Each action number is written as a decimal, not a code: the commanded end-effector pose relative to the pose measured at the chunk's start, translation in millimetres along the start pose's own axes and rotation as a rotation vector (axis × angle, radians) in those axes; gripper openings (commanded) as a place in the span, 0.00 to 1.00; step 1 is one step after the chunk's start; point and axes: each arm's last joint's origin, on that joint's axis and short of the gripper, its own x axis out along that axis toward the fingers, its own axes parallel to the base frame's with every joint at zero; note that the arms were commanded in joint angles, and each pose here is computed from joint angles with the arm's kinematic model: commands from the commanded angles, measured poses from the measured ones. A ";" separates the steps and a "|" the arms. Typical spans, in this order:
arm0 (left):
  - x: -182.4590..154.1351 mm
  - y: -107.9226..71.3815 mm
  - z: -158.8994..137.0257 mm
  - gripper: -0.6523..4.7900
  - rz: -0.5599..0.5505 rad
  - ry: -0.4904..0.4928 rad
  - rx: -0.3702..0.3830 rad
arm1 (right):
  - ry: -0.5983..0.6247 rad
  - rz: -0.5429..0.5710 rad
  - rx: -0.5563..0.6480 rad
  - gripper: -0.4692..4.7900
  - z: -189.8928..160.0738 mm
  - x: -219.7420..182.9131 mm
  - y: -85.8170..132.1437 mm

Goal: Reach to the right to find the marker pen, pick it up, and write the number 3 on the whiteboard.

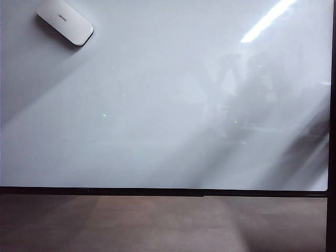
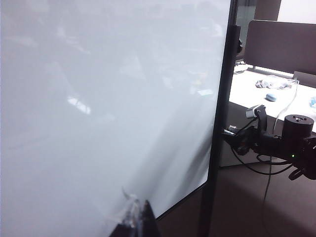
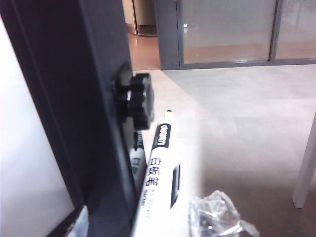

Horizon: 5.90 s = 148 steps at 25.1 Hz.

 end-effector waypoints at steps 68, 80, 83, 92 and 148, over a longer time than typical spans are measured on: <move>2.6 0.2 -1.0 0.11 0.004 0.008 0.002 | -0.036 -0.062 -0.046 0.52 4.5 5.0 7.1; 2.9 0.3 -1.2 0.11 0.004 0.009 0.003 | -0.035 -0.074 -0.038 0.53 4.4 -3.1 -4.9; 2.9 0.3 -1.2 0.11 0.004 0.009 0.003 | -0.036 -0.073 -0.038 0.53 5.0 -3.3 -4.9; 3.4 0.7 -1.6 0.11 0.020 0.012 0.003 | -0.034 0.006 -0.042 0.53 7.5 -4.2 -0.7; 6.3 0.6 -5.5 0.11 0.017 0.039 -0.001 | -0.083 -0.067 -0.066 0.57 2.9 -7.8 9.5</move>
